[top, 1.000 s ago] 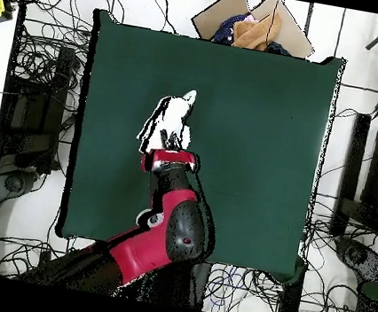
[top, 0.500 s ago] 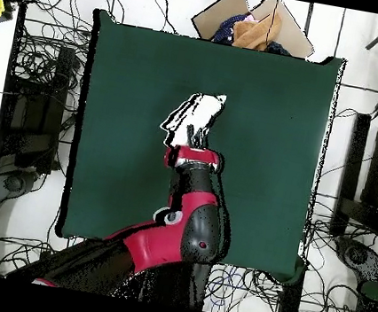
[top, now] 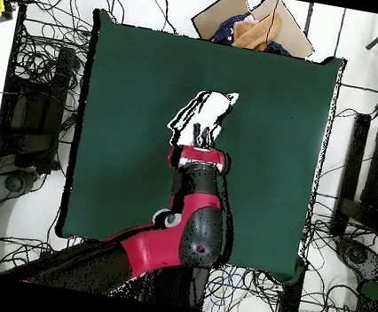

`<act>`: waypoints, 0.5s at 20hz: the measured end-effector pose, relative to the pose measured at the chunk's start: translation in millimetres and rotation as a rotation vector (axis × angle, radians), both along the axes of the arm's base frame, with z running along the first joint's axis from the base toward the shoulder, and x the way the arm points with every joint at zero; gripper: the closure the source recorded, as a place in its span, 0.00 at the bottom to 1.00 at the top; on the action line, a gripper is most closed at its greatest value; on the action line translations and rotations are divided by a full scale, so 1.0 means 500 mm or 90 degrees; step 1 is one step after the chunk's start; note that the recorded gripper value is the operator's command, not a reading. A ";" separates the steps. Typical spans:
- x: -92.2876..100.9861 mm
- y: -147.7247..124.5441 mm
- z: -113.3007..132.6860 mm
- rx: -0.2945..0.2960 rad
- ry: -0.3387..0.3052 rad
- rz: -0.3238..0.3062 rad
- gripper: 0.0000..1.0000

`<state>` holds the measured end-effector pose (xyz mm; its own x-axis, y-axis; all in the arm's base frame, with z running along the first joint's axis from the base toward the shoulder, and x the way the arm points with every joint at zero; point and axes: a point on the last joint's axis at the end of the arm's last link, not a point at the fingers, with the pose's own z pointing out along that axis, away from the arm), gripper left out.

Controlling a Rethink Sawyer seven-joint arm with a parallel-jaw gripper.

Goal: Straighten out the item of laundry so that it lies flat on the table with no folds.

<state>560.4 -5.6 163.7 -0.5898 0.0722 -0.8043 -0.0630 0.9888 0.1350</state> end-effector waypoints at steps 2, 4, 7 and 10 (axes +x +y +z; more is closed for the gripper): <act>-0.007 0.032 0.028 -0.087 0.027 0.021 1.00; -0.015 0.077 0.056 -0.157 0.051 0.032 1.00; -0.044 0.226 0.119 -0.253 0.066 0.019 1.00; -0.089 0.407 0.139 -0.282 0.035 -0.024 1.00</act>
